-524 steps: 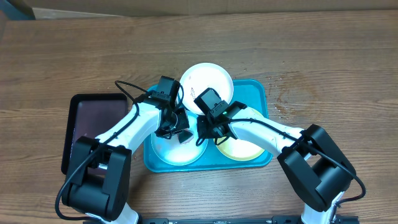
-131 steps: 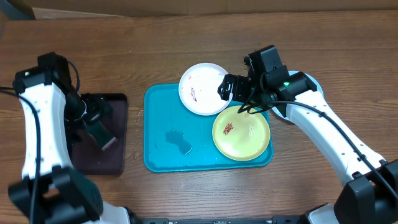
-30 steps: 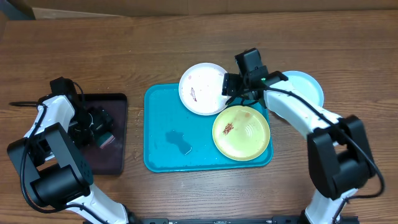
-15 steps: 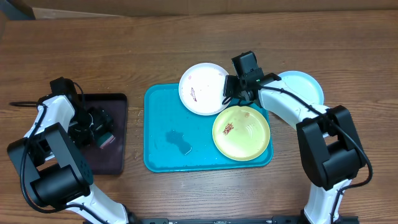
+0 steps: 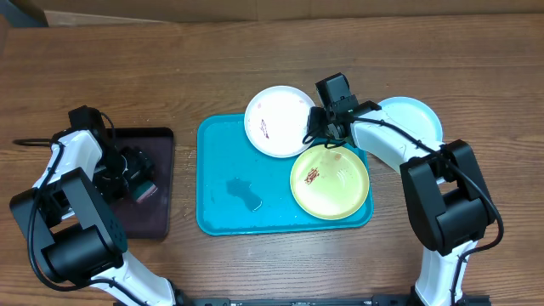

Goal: Clean dirty plates on tray and stack at the side

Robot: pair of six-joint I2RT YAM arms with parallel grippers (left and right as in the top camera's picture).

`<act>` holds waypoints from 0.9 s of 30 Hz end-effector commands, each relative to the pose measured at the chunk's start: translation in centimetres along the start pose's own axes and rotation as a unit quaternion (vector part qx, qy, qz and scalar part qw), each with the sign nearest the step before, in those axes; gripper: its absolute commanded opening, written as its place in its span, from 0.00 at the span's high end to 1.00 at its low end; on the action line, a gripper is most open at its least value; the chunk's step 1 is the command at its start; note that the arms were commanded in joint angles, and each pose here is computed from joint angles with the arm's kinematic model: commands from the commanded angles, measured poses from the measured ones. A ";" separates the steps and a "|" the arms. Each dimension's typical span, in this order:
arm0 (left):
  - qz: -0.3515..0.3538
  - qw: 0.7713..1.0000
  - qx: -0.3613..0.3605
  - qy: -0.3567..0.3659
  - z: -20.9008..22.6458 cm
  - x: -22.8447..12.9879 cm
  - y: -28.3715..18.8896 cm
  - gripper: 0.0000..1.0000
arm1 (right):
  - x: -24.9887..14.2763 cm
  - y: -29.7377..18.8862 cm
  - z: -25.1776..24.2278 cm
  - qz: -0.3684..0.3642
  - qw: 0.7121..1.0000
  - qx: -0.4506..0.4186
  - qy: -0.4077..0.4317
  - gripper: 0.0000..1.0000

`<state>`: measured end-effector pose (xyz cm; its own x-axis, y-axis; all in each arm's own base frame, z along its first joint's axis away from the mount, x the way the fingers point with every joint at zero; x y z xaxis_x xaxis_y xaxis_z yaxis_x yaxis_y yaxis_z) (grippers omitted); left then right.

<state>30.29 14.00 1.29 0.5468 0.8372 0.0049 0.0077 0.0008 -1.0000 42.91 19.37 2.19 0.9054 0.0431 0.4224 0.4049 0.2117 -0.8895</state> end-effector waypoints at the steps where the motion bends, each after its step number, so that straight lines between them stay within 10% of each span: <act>1: 0.002 1.000 0.008 -0.009 0.4 -0.1 0.2 0.11 | 0.0 0.5 0.0 -0.001 1.000 -0.004 0.002 0.73; 11: -0.006 1.000 0.002 -0.009 0.2 0.3 0.2 0.17 | 0.3 0.2 1.0 0.002 1.000 0.024 0.001 0.87; 20: -0.008 1.000 0.001 -0.009 0.1 0.4 0.2 0.96 | 0.3 -1.0 4.1 0.027 0.996 0.082 -0.009 0.96; 27: 0.004 1.000 0.006 -0.010 0.3 0.1 -0.3 0.96 | -1.1 -2.0 7.2 0.060 0.986 0.155 -0.017 0.96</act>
<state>30.15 13.94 1.29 0.5343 0.8453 -0.0006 0.0018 -0.0019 -1.0000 40.44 23.55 3.35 0.9397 0.0950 0.3285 0.2687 0.3893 -0.8811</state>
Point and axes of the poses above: each gripper's point midway between its finger pads, its own y axis out along the fingers, its own z axis along the line the jaws close on, x = y × z, the point moved 1 cm from there along -y, back along the fingers, and after that the axes turned 12 degrees about -y, right-handed, at the moved point
